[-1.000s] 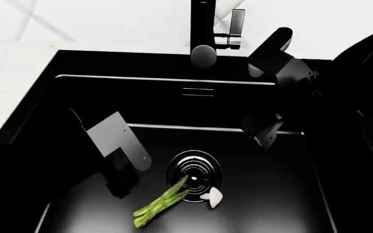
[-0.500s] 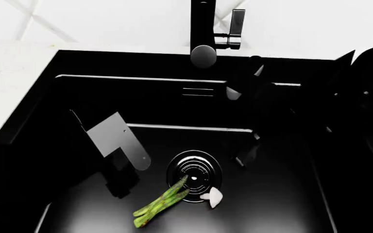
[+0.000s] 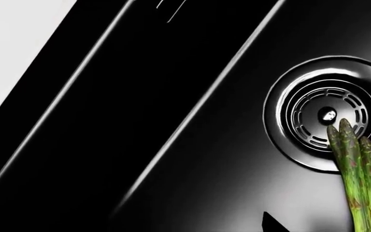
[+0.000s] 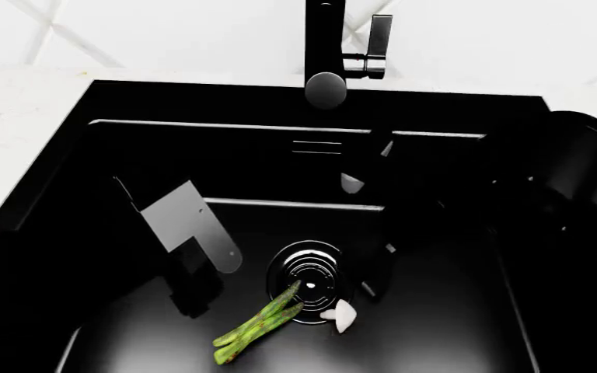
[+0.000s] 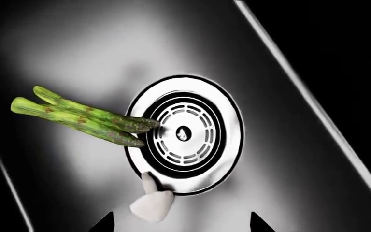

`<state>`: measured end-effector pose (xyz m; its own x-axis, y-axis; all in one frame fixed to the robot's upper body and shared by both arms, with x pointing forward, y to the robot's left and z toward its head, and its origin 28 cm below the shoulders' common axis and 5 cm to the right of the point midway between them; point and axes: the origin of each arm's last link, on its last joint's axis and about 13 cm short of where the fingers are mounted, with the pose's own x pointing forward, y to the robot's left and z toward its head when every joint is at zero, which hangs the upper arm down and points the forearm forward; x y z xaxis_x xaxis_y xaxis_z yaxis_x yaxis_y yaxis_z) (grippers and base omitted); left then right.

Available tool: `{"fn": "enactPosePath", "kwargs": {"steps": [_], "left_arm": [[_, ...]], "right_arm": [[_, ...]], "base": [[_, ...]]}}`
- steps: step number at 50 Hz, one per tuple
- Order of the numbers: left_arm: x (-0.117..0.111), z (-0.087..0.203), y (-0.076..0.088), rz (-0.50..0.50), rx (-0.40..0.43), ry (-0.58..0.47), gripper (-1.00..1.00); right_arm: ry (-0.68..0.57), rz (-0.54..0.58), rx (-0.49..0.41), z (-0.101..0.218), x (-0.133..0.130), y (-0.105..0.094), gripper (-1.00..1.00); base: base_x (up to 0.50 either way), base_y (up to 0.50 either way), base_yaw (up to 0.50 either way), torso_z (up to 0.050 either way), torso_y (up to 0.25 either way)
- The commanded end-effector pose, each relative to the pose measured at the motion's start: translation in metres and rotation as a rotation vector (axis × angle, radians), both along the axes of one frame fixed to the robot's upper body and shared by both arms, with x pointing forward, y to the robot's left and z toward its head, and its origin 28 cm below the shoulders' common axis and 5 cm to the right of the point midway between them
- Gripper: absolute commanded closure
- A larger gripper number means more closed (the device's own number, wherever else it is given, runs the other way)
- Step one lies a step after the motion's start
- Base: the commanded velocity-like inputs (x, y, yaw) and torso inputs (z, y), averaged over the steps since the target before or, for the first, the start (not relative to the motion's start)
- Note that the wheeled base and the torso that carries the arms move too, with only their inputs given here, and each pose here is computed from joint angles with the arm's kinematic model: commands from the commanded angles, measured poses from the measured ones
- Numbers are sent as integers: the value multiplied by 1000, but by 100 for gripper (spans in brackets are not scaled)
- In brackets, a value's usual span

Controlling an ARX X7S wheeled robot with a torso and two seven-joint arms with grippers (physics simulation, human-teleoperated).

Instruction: Pick up the fruits and vegetables and place them in the sink. Turn on the sink faucet to wash them. Then turn the sink off and put them in the tray.

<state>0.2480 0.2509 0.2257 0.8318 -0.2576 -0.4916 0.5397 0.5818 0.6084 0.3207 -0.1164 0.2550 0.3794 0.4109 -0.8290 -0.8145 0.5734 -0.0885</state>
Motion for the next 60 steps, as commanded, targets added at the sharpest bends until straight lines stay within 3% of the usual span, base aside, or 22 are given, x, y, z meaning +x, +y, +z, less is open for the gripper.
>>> {"fn": "enactPosePath", "kwargs": {"steps": [1, 18, 60], "left_arm": [[1, -1, 0, 0, 2, 1, -100], [1, -2, 0, -1, 1, 4, -100], [2, -5, 3, 1, -8, 9, -100]], "right_arm": [[37, 31, -2, -12, 3, 6, -100], [93, 62, -31, -38, 17, 20, -100], [225, 60, -88, -86, 23, 26, -100]], "base": [[0, 0, 0, 0, 0], [0, 0, 0, 0, 0], [0, 0, 0, 0, 0]]}}
